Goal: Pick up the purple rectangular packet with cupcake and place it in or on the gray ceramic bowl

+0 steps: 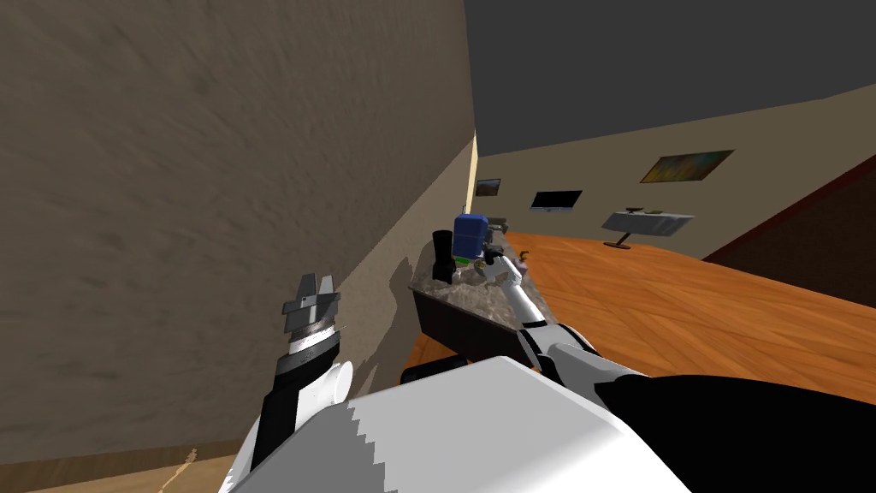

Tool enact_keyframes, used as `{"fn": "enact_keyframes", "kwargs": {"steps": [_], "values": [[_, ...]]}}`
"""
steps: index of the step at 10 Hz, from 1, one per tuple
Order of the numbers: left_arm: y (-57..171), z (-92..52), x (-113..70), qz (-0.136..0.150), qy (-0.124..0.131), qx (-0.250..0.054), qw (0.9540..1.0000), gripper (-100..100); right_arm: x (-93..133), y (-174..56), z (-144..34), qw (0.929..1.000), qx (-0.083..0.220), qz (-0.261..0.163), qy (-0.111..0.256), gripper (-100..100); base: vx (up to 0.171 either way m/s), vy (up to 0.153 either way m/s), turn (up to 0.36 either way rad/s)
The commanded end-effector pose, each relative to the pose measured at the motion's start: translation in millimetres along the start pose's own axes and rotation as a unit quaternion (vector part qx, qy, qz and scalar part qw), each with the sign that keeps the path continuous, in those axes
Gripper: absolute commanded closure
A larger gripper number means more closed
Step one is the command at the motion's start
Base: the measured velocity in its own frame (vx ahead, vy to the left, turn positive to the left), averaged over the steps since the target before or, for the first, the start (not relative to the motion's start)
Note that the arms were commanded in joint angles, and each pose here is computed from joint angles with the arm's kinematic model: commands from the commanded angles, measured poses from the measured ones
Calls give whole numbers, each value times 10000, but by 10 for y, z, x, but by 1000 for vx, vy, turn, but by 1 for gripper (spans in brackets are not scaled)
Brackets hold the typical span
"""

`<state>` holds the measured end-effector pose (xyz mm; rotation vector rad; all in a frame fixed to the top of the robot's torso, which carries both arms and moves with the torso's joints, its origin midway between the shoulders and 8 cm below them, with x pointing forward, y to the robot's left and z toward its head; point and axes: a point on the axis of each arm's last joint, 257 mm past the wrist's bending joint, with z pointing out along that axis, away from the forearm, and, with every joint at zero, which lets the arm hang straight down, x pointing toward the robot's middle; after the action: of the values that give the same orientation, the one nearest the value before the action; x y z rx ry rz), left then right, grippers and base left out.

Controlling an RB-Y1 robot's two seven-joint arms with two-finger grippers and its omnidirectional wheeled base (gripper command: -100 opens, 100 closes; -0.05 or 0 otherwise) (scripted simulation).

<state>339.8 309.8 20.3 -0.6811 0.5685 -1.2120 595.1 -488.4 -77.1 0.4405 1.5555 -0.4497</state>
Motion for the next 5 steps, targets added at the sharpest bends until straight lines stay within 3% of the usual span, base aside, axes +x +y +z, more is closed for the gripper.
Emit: {"fn": "enact_keyframes", "kwargs": {"steps": [1,5], "values": [[0,0,0,0,0,0,10000,0,-91,8,2,10000,54,-7,7,-100,-36,-42,47],[0,0,0,0,0,0,10000,0,-309,29,4,9999,141,-1,13,-100,-32,-32,46]]}}
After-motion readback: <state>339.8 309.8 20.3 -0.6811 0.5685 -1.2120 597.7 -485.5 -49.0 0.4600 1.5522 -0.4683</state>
